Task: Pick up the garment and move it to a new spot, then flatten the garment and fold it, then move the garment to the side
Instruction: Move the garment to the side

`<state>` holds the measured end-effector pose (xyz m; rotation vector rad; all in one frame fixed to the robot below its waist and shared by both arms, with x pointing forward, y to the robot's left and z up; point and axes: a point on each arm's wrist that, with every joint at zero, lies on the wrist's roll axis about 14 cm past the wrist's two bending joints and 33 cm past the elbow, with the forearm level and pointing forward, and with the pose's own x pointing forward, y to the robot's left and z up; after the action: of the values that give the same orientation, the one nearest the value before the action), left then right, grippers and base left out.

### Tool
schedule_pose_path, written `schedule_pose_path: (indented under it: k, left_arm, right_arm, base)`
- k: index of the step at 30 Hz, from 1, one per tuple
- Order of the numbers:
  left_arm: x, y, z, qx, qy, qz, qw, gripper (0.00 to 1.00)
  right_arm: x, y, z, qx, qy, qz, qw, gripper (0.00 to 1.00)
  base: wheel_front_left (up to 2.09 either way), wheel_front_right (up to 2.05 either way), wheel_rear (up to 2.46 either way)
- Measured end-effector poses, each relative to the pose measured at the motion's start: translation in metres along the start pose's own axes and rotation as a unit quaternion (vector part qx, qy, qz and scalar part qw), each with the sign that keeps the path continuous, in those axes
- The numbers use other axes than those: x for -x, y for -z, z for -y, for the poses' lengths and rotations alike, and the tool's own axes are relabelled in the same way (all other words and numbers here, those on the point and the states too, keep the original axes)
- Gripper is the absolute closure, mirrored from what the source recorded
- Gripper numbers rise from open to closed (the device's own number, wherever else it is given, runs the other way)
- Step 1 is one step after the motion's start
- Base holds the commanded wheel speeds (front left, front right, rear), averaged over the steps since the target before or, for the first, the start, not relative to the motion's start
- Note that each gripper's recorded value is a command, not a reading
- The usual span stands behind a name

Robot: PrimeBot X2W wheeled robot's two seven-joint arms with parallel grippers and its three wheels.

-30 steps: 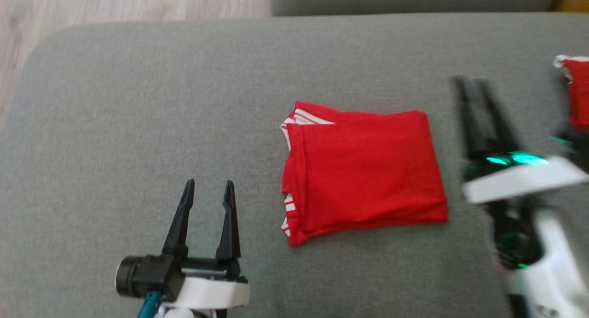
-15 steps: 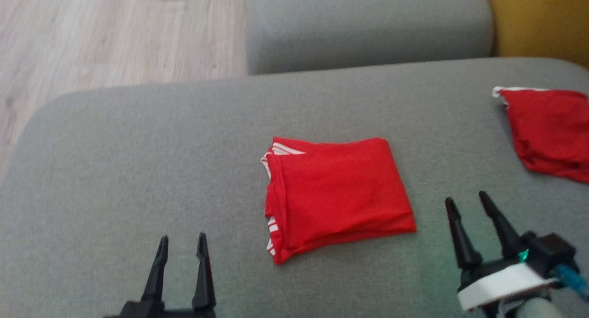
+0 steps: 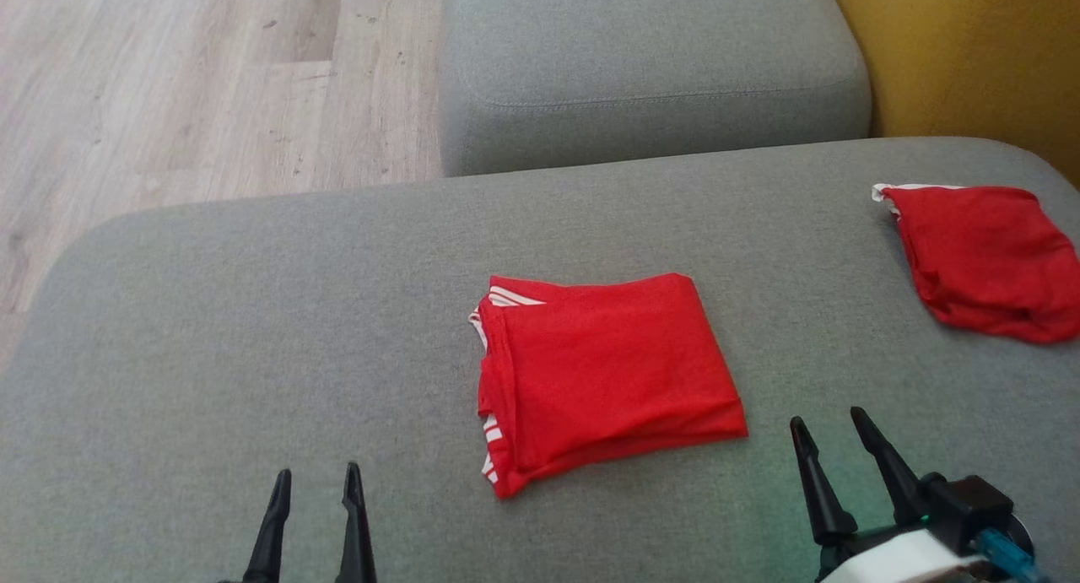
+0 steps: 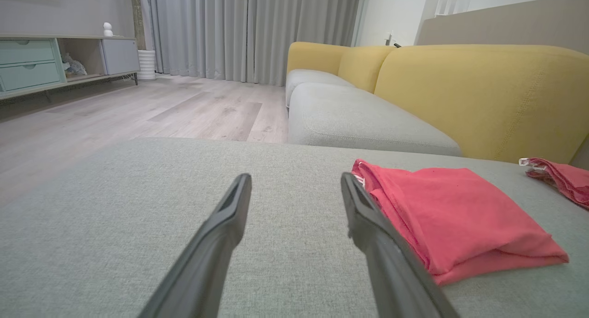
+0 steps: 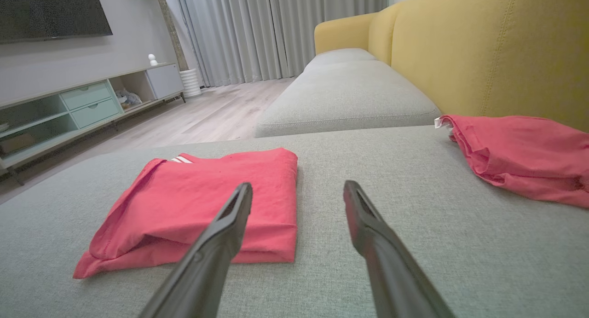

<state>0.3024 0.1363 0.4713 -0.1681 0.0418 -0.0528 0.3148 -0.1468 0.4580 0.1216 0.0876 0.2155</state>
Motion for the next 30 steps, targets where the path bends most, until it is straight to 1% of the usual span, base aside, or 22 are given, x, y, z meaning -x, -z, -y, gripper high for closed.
schedule_pose_path:
  k: [20, 23, 27, 30]
  left_arm:
    - [0.0, 0.004, -0.003, -0.001, -0.005, -0.007, 1.0, 0.0]
    - [0.0, 0.006, -0.005, -0.001, -0.01, -0.011, 1.0, 0.0]
    - [-0.002, 0.01, -0.006, 0.0, -0.014, -0.019, 1.0, 0.0]
    - [-0.003, 0.016, -0.006, 0.0, -0.014, -0.029, 0.999, 0.0]
  right_arm:
    - [0.0, 0.005, 0.0, -0.003, 0.002, -0.007, 1.0, 0.0]
    - [-0.001, 0.01, 0.0, -0.001, 0.002, -0.017, 1.0, 0.0]
    - [-0.002, 0.027, 0.004, -0.002, 0.006, -0.047, 0.999, 0.0]
    - [-0.014, 0.038, 0.006, -0.004, 0.005, -0.068, 0.998, 0.0]
  base:
    - [0.0, 0.0, 0.0]
    - [0.0, 0.0, 0.0]
    - [0.0, 0.0, 0.0]
    - [0.0, 0.0, 0.0]
